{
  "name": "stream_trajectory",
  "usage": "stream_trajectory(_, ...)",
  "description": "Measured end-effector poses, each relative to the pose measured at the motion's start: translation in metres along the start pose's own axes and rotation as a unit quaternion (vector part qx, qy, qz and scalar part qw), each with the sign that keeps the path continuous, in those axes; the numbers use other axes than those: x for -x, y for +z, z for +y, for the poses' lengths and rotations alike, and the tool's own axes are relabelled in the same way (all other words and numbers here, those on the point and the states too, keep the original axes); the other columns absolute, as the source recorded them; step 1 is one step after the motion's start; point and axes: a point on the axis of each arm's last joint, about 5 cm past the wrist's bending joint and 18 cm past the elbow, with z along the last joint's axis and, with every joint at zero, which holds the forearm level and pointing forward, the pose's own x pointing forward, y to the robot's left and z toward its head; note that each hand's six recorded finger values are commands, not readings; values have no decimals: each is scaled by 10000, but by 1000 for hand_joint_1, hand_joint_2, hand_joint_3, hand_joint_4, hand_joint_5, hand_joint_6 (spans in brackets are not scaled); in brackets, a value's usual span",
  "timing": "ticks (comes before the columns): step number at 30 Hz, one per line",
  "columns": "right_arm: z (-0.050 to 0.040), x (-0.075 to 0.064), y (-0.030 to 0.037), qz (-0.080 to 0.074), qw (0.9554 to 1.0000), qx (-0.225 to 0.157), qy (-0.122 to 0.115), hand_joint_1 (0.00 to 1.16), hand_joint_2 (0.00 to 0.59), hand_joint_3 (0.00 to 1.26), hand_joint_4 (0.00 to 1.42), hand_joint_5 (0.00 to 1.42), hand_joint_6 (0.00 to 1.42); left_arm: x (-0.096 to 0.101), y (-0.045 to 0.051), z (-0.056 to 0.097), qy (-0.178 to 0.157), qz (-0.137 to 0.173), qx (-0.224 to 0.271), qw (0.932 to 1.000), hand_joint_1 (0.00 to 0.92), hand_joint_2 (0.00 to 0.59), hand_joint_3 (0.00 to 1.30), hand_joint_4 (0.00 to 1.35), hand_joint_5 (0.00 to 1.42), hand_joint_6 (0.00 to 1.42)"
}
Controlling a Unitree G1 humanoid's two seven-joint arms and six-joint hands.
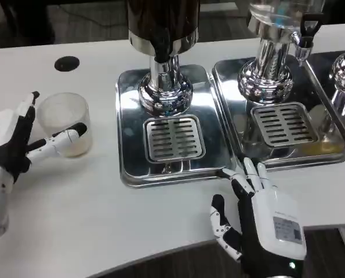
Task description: Grasp the cup under the faucet to collect the drink, then remove the cup.
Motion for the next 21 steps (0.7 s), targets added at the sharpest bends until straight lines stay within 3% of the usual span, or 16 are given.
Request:
stream_trajectory(11,8,-3,25,-11,9999,-102,-10,542,536,360,90,58,196,-69,83,34,-206,24,16,9998,128,48,0,1,141,200)
stream_trajectory(21,4,-8,26,97,9996,-271,-35,543,536,375,99,72,223,-90,133,15,-373,-25,61,9993,192,72,56,62,197,249)
